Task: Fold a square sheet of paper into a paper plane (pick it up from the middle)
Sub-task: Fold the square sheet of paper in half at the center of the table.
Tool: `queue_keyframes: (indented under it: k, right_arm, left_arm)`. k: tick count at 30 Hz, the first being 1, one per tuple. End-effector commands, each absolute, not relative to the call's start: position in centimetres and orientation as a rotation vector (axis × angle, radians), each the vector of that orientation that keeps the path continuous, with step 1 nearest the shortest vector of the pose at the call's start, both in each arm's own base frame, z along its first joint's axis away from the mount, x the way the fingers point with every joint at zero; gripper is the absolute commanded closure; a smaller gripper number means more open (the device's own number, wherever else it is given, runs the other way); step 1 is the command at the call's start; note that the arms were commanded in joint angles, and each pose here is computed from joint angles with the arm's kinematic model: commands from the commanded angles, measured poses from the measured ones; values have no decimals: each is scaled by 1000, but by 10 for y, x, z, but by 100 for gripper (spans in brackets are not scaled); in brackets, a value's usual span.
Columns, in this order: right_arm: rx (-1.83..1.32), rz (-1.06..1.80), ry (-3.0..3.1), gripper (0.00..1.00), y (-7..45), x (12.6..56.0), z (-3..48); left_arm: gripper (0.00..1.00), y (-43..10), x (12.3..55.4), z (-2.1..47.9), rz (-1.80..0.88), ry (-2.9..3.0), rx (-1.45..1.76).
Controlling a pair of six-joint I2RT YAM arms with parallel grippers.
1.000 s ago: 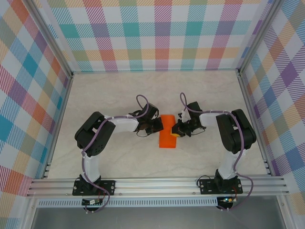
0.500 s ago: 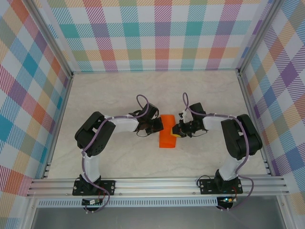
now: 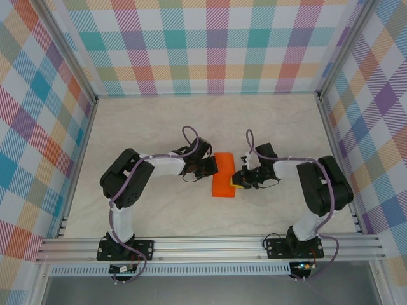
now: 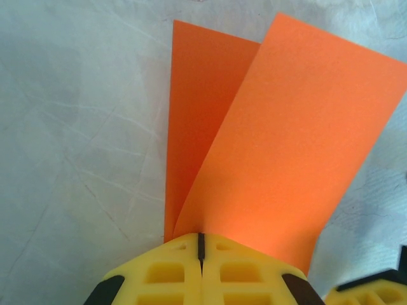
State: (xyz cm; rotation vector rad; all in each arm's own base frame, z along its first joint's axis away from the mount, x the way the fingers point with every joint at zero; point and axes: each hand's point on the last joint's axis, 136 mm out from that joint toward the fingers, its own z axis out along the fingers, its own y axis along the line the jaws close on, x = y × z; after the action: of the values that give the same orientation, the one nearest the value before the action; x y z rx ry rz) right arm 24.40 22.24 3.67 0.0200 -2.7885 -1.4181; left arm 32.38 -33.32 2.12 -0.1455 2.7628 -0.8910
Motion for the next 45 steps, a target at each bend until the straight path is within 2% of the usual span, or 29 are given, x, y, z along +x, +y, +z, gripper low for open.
queue_keyframes:
  k: [1,8,13,24,34,45]
  right_arm:
    - [100,-1523,-2747,90,228,236,51]
    - [16,-1424,-2689,90,223,222,20]
    - [-48,-1319,-2750,91,216,226,9]
    - [38,-1511,-2713,87,225,220,45]
    - [-107,-1289,-2717,88,214,209,-8]
    - [78,-1426,-2757,86,223,201,41]
  left_arm:
    - [100,-313,299,-22,-707,2909,-153]
    - [100,-315,300,-23,-718,2911,-156]
    - [100,-312,300,-23,-691,2914,-144]
    - [100,-314,298,-27,-702,2922,-136]
    - [100,-314,298,-29,-701,2925,-136]
    - [100,-312,297,-27,-699,2927,-137]
